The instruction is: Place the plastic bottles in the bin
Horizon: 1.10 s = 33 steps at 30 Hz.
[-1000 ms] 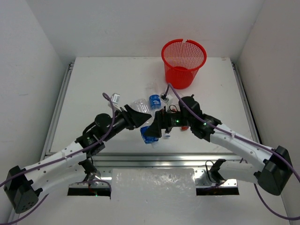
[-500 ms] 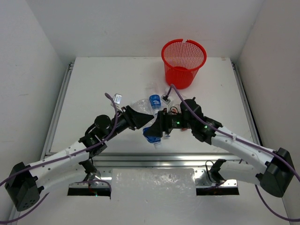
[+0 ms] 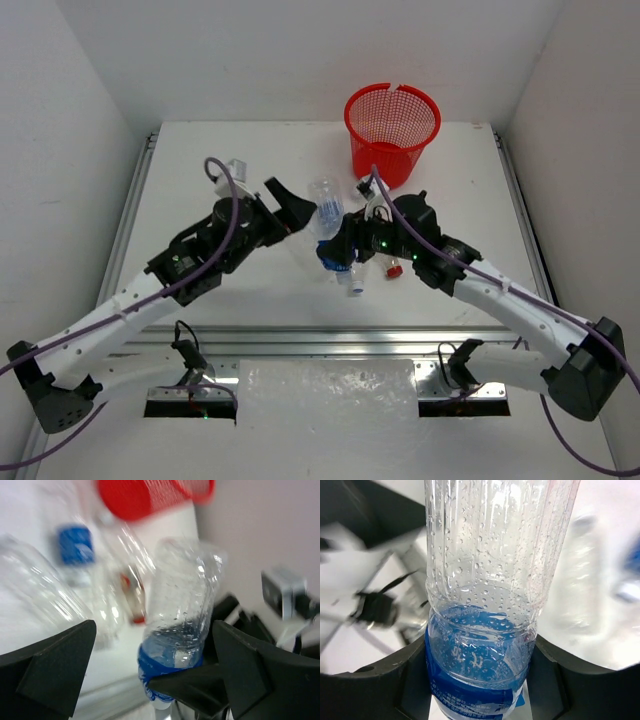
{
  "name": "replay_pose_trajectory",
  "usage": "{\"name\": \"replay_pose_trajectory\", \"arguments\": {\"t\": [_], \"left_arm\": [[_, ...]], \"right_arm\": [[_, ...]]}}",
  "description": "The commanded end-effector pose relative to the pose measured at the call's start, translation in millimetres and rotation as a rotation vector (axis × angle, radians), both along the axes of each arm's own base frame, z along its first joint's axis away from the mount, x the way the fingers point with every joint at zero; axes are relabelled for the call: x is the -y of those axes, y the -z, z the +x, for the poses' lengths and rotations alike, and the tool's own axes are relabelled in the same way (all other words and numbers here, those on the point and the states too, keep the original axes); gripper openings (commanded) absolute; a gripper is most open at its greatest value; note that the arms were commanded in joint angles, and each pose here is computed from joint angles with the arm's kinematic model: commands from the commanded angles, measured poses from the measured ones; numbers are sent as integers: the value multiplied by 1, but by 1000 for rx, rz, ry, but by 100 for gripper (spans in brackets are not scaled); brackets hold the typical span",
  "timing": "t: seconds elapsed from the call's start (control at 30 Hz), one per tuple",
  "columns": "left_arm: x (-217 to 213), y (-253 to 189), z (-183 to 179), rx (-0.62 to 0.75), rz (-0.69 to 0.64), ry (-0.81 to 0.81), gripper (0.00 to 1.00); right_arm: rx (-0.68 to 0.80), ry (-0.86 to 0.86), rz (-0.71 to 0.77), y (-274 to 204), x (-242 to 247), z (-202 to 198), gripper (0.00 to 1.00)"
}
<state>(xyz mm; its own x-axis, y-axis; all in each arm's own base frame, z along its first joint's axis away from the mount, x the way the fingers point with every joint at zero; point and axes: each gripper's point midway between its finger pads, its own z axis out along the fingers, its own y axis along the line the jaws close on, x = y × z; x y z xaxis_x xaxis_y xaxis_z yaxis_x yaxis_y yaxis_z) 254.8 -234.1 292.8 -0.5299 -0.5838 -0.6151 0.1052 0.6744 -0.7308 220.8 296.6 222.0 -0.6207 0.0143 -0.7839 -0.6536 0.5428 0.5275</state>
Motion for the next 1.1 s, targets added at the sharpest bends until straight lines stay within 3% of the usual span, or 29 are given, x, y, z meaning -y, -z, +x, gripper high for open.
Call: {"name": "replay_pose_trajectory", "arguments": {"t": [0.0, 0.13, 0.17, 0.23, 0.3, 0.33, 0.4, 0.47, 0.5, 0.53, 0.6, 0.7, 0.77, 0.83, 0.87, 0.9, 0.93, 0.97, 1.07], "left_arm": [[-94, -1, 6, -82, 244, -402, 100], [-109, -15, -4, 8, 243, -388, 100], [-114, -20, -9, 34, 223, -382, 100], [-116, -4, -13, 26, 251, -366, 100], [-112, 9, -18, 22, 261, -320, 100], [-110, 15, -19, 20, 263, -306, 100], [-102, 33, -20, -1, 278, -264, 100], [-102, 53, -21, -44, 295, -265, 100], [-99, 57, -21, -50, 291, -255, 100], [-97, 63, -20, -56, 299, -245, 100], [-89, 72, -20, -60, 303, -212, 100], [-82, 81, -18, -66, 309, -186, 100], [-75, 85, -14, -56, 307, -167, 100], [-70, 91, -10, -62, 326, -154, 100], [-68, 93, -9, -63, 330, -148, 100], [-67, 98, -8, -72, 337, -146, 100], [-66, 99, -8, -78, 332, -144, 100], [-65, 103, -9, -86, 328, -144, 100], [-66, 105, -9, -83, 317, -154, 100]], "right_arm": [[161, 161, -77, -33, 20, 50, 0], [277, 329, -125, -86, 54, 114, 0], [256, 386, -161, -80, 70, 139, 0], [303, 466, -170, -109, 94, 176, 0], [287, 502, -235, -95, 104, 214, 0], [328, 550, -227, -120, 118, 234, 0], [322, 587, -304, -99, 131, 275, 0], [389, 648, -321, -124, 147, 308, 0], [368, 651, -381, -94, 149, 332, 0], [411, 682, -375, -115, 158, 347, 0], [434, 701, -410, -107, 162, 376, 1], [429, 697, -447, -91, 167, 393, 4], [441, 701, -459, -81, 167, 400, 16], [448, 708, -473, -74, 170, 407, 21], [443, 707, -479, -72, 170, 408, 33], [432, 710, -489, -69, 172, 408, 57], [432, 715, -492, -70, 174, 407, 69], [434, 717, -496, -70, 174, 407, 77], [439, 717, -492, -82, 176, 400, 90]]}}
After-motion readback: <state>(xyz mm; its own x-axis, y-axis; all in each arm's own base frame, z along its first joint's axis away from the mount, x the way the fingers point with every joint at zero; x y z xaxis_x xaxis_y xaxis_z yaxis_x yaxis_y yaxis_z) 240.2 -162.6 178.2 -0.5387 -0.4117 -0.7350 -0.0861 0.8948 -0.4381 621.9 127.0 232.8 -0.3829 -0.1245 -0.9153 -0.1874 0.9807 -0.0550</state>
